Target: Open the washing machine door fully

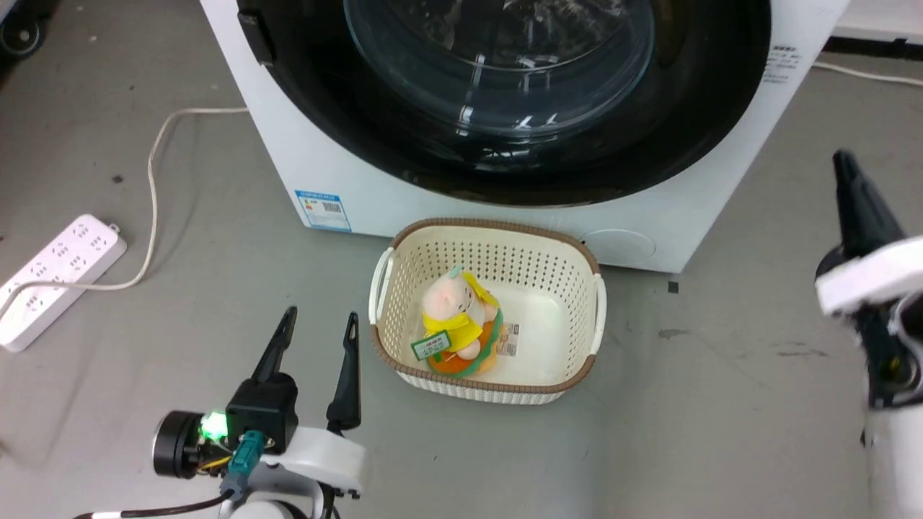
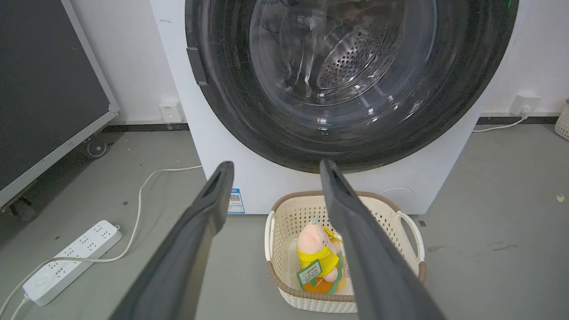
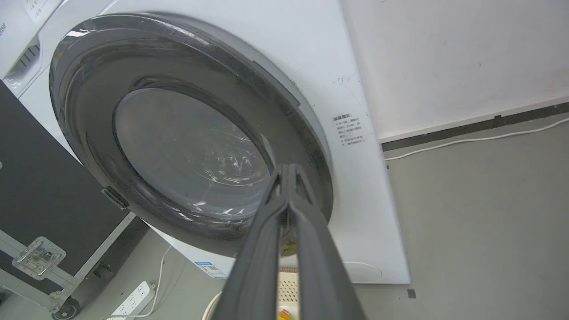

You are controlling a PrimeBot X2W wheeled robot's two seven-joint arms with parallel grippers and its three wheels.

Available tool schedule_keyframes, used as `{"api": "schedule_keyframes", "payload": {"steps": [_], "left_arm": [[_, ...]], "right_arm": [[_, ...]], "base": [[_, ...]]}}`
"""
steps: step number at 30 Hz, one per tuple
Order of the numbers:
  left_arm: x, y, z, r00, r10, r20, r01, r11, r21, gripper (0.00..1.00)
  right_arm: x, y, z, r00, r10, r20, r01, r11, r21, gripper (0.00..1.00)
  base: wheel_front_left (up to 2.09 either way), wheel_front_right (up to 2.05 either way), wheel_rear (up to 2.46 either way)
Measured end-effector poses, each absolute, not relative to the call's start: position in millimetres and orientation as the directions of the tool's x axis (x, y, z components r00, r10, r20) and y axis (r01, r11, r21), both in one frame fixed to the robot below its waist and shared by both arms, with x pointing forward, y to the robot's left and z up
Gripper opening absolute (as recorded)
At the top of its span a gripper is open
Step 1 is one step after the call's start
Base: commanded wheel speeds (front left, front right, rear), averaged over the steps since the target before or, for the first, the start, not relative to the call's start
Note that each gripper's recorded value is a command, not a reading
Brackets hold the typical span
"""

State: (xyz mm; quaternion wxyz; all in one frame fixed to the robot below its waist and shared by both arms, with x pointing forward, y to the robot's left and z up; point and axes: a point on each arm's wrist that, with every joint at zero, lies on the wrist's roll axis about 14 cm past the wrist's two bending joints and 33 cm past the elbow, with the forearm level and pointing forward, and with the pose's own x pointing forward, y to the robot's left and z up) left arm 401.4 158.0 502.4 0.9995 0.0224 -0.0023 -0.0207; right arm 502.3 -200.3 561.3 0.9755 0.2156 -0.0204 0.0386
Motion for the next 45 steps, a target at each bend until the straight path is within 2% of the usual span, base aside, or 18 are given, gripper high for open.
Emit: {"api": "schedule_keyframes", "payload": {"steps": [23,30,36,45], "left_arm": [[418,160,491,0.999,-0.033,0.009,0.033,0.999,0.038,1.00],[425,161,485,1.000,-0.030,0.004,0.030,0.999,0.042,1.00],[429,160,477,0.999,-0.033,-0.005,0.034,0.998,0.044,1.00],[436,160,472,0.999,-0.032,-0.003,0.032,0.998,0.051,1.00]], "right_arm": [[599,-234,546,0.991,0.030,-0.131,0.070,0.717,0.694,0.00],[625,-229,542,0.977,0.094,-0.190,0.087,0.639,0.764,0.00],[641,-210,532,0.949,0.196,-0.248,0.101,0.556,0.825,0.00],[664,-195,534,0.926,0.287,-0.246,0.110,0.418,0.902,0.00]], "base": [[0.00,0.00,0.00],[0.00,0.00,0.00],[0.00,0.00,0.00],[0.00,0.00,0.00]]}}
